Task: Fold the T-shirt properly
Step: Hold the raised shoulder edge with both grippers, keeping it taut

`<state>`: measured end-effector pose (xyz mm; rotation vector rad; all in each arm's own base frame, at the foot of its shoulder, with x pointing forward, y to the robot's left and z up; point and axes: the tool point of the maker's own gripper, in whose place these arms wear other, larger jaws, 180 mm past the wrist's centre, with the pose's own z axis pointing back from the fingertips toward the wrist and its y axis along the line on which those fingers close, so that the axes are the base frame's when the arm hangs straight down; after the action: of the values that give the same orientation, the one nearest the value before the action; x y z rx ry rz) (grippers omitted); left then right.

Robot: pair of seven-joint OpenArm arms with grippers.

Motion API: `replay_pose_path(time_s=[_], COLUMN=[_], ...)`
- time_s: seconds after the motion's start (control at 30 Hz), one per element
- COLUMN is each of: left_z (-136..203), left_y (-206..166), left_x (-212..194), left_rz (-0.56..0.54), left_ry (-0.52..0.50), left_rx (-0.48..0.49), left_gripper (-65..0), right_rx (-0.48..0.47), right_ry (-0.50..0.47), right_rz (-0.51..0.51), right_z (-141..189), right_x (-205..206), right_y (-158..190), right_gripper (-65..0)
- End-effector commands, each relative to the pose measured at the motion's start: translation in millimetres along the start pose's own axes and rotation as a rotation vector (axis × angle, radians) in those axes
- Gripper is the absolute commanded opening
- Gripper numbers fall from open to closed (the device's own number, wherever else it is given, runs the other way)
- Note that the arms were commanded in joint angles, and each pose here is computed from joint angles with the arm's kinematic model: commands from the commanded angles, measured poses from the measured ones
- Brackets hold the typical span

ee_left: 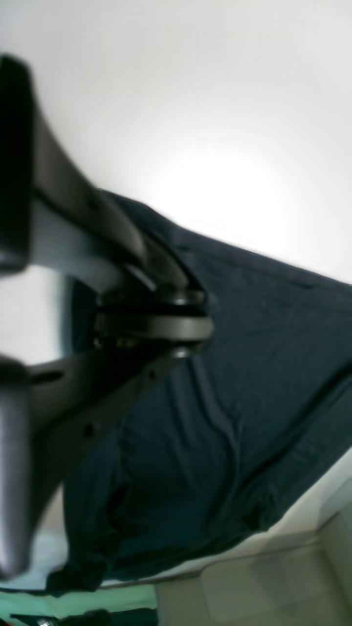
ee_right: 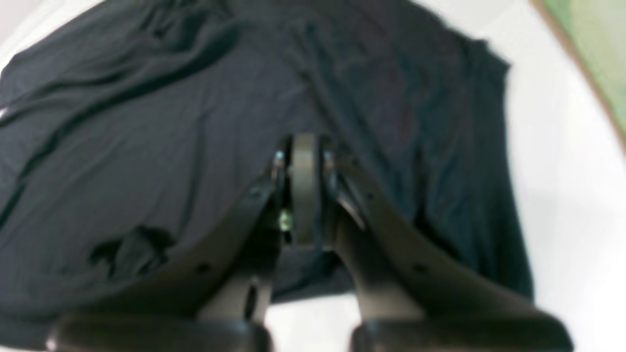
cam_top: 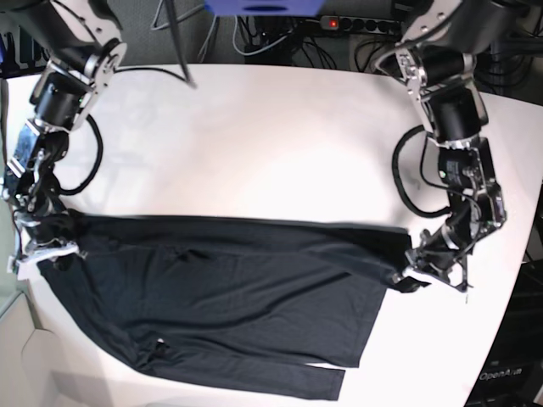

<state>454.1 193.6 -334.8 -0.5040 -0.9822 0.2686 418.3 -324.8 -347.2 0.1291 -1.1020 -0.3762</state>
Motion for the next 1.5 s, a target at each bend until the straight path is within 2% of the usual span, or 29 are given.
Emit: replay_pose_path(time_s=[0.0, 0.3, 0.43, 0.53, 0.7, 0.8, 1.17, 1.47], left_z=[-1, -12, -12, -12, -10, -9, -8, -8], left_y=[-9, -3, -3, -2, 3, 4, 7, 8], left_x=[31, 28, 27, 26, 27, 26, 19, 19], left_rz=[-0.008, 0.03, 0.033, 0.034, 0.028, 0.027, 0.029, 0.029], left_ry=[-0.075, -0.063, -0.066, -0.06, -0.063, -0.058, -0.046, -0.048], left_rx=[-0.03, -0.026, -0.025, -0.024, -0.014, -0.014, -0.007, -0.007], left_gripper=[-65.0, -65.0, -65.0, -65.0, -65.0, -65.0, -65.0, -65.0], right_rx=[0.015, 0.007, 0.052, 0.078, 0.078, 0.06, 0.009, 0.008], right_ry=[-0.077, -0.037, -0.014, -0.024, -0.028, -0.016, 0.021, 0.019], right_rz=[0.004, 0.042, 0.136, 0.199, 0.22, 0.234, 0.284, 0.285], right_z=[-1, 6, 11, 20, 24, 24, 13, 12], right_x=[30, 11, 0, -1, 0, 0, -13, -22], right_y=[2, -3, 19, 32, 31, 20, -5, -6], right_gripper=[-65.0, -63.9, -57.4, -50.2, -40.6, -37.6, -36.2, -36.4])
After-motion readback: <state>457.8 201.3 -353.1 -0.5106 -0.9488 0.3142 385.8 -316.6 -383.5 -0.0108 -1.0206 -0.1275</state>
